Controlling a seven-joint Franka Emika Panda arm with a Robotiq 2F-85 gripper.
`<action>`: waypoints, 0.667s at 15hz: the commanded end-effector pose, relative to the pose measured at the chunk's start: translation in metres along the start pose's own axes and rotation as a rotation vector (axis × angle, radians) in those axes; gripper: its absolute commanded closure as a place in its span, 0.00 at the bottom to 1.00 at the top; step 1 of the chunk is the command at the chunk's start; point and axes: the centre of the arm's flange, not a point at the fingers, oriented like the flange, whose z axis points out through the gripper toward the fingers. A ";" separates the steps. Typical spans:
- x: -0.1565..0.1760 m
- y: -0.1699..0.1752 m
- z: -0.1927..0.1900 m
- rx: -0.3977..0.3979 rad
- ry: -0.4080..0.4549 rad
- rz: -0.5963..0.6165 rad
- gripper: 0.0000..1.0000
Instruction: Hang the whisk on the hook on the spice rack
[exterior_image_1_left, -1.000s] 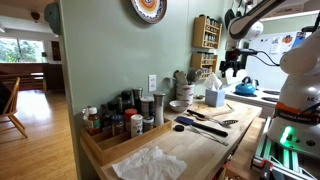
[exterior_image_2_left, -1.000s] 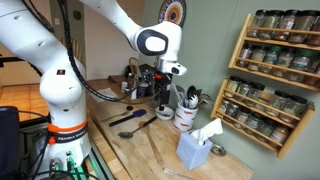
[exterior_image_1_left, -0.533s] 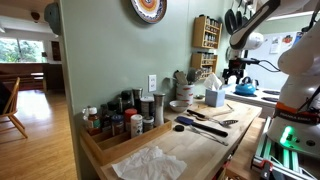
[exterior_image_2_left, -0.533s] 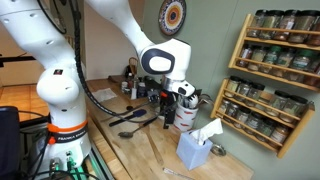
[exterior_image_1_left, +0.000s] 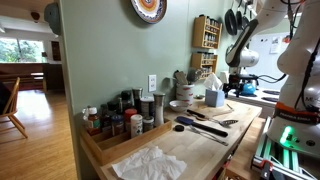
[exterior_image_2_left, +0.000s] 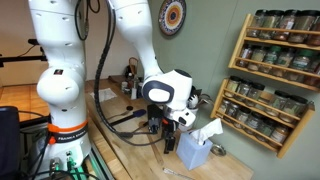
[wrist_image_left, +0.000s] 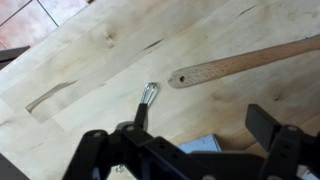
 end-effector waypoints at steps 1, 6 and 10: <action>0.023 0.018 0.054 0.044 -0.006 0.039 0.00; 0.016 0.019 0.040 0.038 0.001 0.079 0.00; 0.026 0.023 0.044 0.048 0.002 0.078 0.00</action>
